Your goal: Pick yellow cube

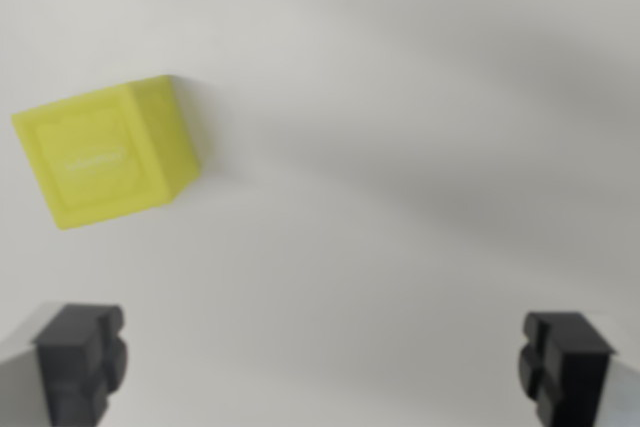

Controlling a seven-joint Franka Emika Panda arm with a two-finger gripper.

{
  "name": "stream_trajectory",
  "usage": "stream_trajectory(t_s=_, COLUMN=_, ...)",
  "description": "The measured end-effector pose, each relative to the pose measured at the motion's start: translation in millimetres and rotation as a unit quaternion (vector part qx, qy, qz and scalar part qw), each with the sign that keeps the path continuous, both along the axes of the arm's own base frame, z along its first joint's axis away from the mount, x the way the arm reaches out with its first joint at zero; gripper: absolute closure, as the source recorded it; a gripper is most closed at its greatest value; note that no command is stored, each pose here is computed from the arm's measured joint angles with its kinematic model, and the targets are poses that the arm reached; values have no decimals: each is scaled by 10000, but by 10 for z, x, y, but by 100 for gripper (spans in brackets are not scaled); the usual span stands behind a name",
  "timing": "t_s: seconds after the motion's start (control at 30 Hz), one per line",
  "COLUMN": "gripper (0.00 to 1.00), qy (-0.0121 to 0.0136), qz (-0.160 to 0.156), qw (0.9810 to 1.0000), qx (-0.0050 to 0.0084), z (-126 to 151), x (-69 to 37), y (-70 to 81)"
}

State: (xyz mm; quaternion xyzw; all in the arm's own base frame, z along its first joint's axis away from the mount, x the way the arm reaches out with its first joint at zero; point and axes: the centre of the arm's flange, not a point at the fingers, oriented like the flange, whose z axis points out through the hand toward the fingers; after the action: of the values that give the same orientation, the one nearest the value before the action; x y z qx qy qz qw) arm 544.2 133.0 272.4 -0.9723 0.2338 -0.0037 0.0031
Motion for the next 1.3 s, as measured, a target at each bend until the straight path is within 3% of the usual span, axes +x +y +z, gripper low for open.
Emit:
stream_trajectory(t_s=0.63, gripper=0, qy=15, qz=379, qw=9993, qx=-11, z=-320, x=-71, y=299)
stream_trajectory(t_s=1.3, gripper=0, qy=31, qz=773, qw=9970, qx=-21, z=-656, x=-144, y=614)
